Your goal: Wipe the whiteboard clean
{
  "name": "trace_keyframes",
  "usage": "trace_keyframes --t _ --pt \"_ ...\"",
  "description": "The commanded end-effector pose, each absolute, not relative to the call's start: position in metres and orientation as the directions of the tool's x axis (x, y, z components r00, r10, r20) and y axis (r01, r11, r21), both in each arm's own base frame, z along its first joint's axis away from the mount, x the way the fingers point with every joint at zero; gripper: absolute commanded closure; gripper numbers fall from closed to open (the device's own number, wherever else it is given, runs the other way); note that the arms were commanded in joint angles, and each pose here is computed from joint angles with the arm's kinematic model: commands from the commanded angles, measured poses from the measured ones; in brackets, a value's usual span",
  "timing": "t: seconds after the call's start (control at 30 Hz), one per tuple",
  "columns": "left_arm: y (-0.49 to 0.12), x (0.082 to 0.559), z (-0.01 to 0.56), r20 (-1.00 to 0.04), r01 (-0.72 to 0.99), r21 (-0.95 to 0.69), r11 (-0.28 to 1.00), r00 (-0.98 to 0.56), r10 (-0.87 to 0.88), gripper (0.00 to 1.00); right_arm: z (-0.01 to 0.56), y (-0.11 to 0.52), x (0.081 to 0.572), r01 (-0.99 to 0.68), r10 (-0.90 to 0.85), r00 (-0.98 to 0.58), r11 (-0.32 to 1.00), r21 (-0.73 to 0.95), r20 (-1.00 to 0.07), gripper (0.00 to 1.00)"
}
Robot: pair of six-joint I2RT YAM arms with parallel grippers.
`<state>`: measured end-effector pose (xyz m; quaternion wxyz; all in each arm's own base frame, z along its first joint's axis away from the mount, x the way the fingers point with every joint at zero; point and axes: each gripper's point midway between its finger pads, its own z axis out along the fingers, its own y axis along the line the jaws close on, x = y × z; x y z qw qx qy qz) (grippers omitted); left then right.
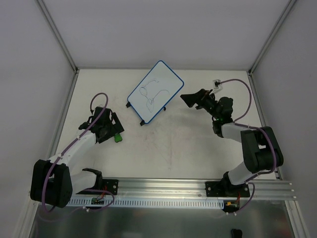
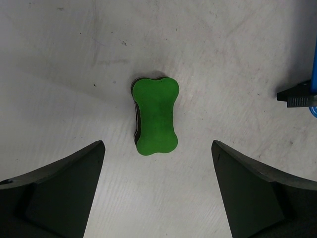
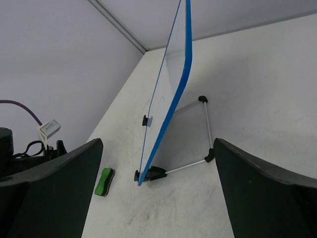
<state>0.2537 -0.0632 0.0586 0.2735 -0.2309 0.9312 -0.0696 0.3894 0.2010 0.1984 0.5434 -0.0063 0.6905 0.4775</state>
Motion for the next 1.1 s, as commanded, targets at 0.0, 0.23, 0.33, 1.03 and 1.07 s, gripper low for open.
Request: trace_keyframes --t 0.0,0.23,0.33,1.03,1.07 --pt "-0.063 0.258 0.068 -0.494 -0.401 -0.259 0.879 -0.727 -0.477 0.09 0.242 0.21 0.404 -0.647 0.539 -0.316 0.48 0.593 -0.781 0.01" --pt "-0.063 0.257 0.063 -0.483 -0.402 -0.247 0.882 -0.738 -0.471 0.09 0.24 0.224 0.427 -0.664 0.543 -0.326 0.452 0.596 -0.774 0.01" --pt "-0.064 0.258 0.061 -0.474 -0.403 -0.244 0.882 -0.744 -0.471 0.09 0.239 0.23 0.435 -0.66 0.556 -0.323 0.448 0.603 -0.766 0.04" --pt "-0.066 0.261 0.055 -0.452 -0.418 -0.245 0.875 -0.749 -0.485 0.05 0.225 0.255 0.459 -0.675 0.567 -0.316 0.429 0.6 -0.761 0.39" --pt "-0.066 0.263 0.053 -0.452 -0.421 -0.246 0.873 -0.747 -0.487 0.05 0.226 0.256 0.46 -0.677 0.57 -0.322 0.42 0.605 -0.756 0.4"
